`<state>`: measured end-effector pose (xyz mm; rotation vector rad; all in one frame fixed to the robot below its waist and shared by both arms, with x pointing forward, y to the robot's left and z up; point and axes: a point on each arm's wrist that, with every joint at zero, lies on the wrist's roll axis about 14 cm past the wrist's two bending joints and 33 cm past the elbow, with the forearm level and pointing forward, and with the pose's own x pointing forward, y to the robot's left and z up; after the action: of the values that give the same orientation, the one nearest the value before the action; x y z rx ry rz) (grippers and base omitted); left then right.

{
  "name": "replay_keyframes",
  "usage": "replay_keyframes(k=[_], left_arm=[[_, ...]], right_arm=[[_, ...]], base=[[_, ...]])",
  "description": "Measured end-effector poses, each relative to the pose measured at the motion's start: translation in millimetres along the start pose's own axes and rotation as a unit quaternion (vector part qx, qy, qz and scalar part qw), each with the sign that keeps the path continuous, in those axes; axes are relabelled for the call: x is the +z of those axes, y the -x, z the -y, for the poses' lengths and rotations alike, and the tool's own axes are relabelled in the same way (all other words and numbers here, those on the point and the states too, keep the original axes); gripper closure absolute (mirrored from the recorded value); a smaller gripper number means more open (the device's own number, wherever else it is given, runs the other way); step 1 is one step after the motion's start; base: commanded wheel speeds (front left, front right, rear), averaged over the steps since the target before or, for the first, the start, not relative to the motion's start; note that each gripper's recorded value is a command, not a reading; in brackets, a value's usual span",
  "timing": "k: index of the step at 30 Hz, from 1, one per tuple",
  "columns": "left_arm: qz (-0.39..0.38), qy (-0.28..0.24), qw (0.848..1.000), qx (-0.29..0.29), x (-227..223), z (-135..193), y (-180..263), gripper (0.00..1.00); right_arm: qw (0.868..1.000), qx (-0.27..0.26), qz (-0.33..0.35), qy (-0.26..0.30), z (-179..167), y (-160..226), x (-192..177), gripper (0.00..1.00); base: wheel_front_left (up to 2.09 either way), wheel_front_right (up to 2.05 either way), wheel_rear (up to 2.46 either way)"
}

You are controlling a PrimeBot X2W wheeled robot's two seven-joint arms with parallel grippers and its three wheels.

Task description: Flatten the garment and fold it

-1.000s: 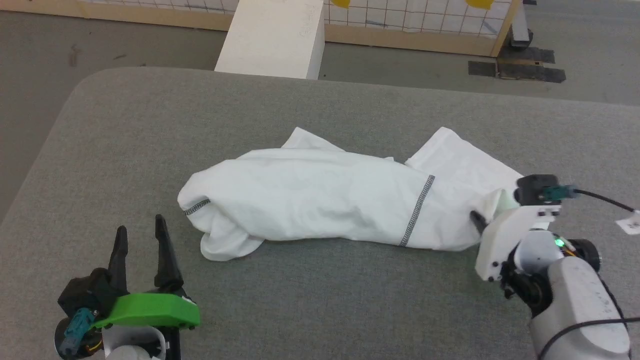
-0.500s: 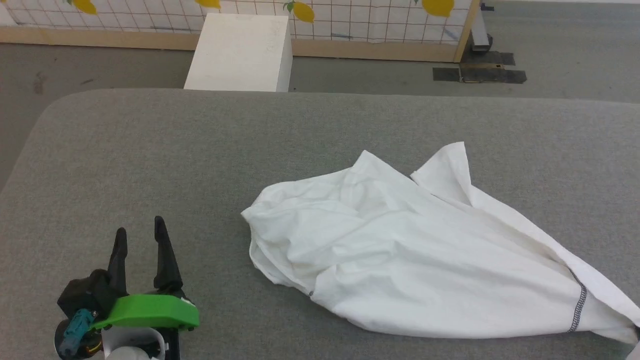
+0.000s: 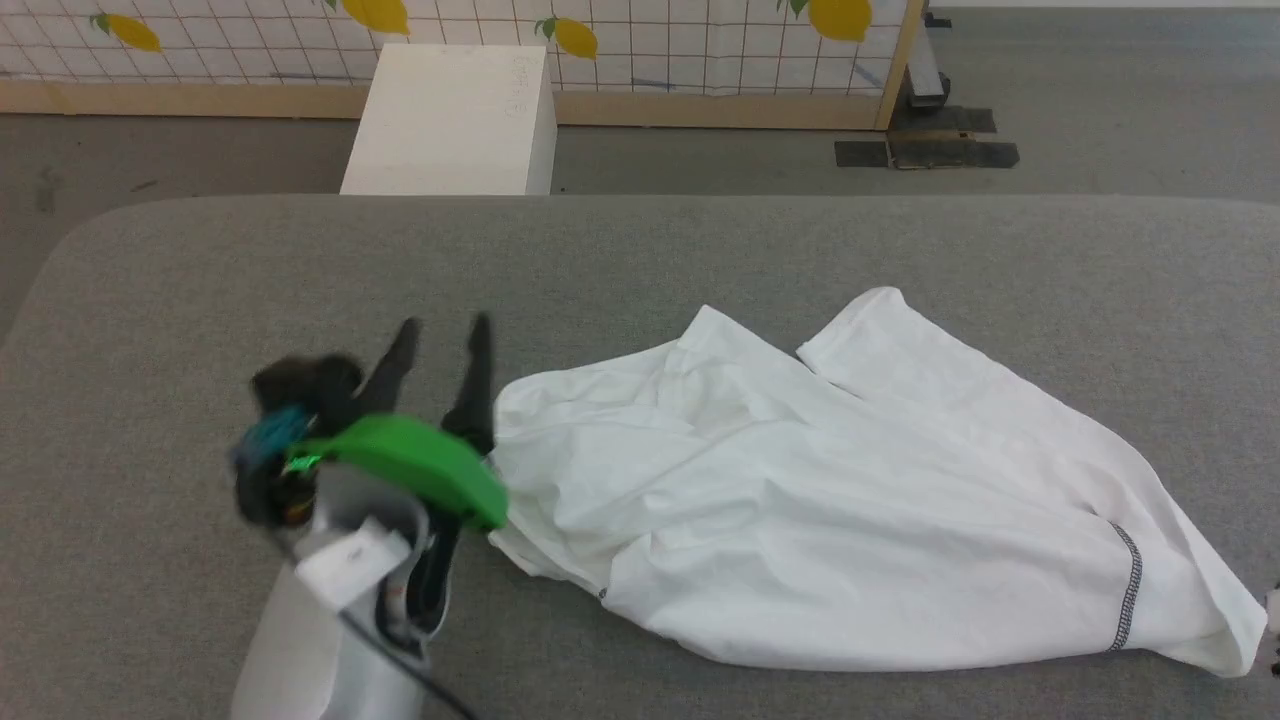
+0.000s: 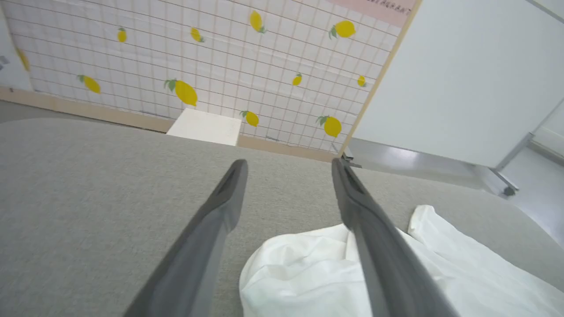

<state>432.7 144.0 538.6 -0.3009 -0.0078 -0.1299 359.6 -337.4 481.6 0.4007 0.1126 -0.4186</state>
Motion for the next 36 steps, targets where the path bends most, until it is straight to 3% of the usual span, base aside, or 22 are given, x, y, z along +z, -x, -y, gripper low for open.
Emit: replay_keyframes(k=[3, 5, 8, 11, 15, 17, 18, 19, 20, 23, 27, 32, 36], left_arm=[[-0.089, -0.026, 0.993, -0.079, -10, 47, -30, 0.00], [-0.166, -0.055, 0.978, -0.115, -27, 70, -43, 0.00], [-0.293, -0.113, 0.937, -0.154, -70, 92, -43, 0.00], [-0.411, -0.158, 0.880, -0.177, -119, 100, -25, 0.00], [-0.482, -0.182, 0.836, -0.187, -159, 97, -11, 0.00], [-0.526, -0.203, 0.804, -0.187, -184, 88, -1, 0.00], [-0.538, -0.205, 0.796, -0.188, -188, 87, 1, 0.00], [-0.542, -0.205, 0.792, -0.190, -190, 87, 0, 0.55], [-0.543, -0.206, 0.791, -0.192, -192, 88, -2, 1.00], [-0.532, -0.195, 0.800, -0.196, -193, 89, -10, 1.00], [-0.458, -0.175, 0.851, -0.189, -180, 91, -39, 1.00], [-0.330, -0.201, 0.908, -0.164, -127, 83, -105, 1.00], [-0.227, -0.222, 0.936, -0.154, -76, 87, -157, 1.00]], right_arm=[[1.000, 0.013, -0.011, 0.001, -10, -4, -7, 0.00], [1.000, 0.019, -0.020, -0.003, -16, -7, -14, 0.00], [0.999, 0.020, -0.035, -0.009, -16, -8, -24, 0.00], [0.999, 0.011, -0.045, -0.009, -10, -7, -33, 0.00], [0.998, -0.009, -0.056, -0.007, 4, -3, -43, 0.00], [0.998, -0.025, -0.062, -0.006, 15, 0, -49, 0.00], [0.998, -0.031, -0.063, -0.006, 19, 1, -51, 0.00], [0.997, -0.035, -0.064, -0.005, 22, 2, -52, 0.00], [0.997, -0.038, -0.065, -0.004, 24, 2, -54, 0.00], [0.996, -0.045, -0.073, -0.004, 29, 4, -60, 0.00], [0.996, -0.042, -0.077, -0.005, 26, 4, -65, 0.00], [0.997, -0.026, -0.068, -0.004, 13, -5, -59, 0.00], [0.998, -0.022, -0.066, 0.000, 10, -9, -59, 0.00]], base=[[0.00, 0.00, 0.00], [0.00, 0.00, 0.00], [0.00, 0.00, 0.00], [0.00, 0.00, 0.00], [0.00, 0.00, 0.00], [0.00, 0.00, 0.00], [0.00, 0.00, 0.00], [0.00, 0.00, 0.00], [0.00, 0.00, 0.00], [0.00, 0.00, 0.00], [0.00, 0.00, 0.00], [0.00, 0.00, 0.00], [0.00, 0.00, 0.00]])
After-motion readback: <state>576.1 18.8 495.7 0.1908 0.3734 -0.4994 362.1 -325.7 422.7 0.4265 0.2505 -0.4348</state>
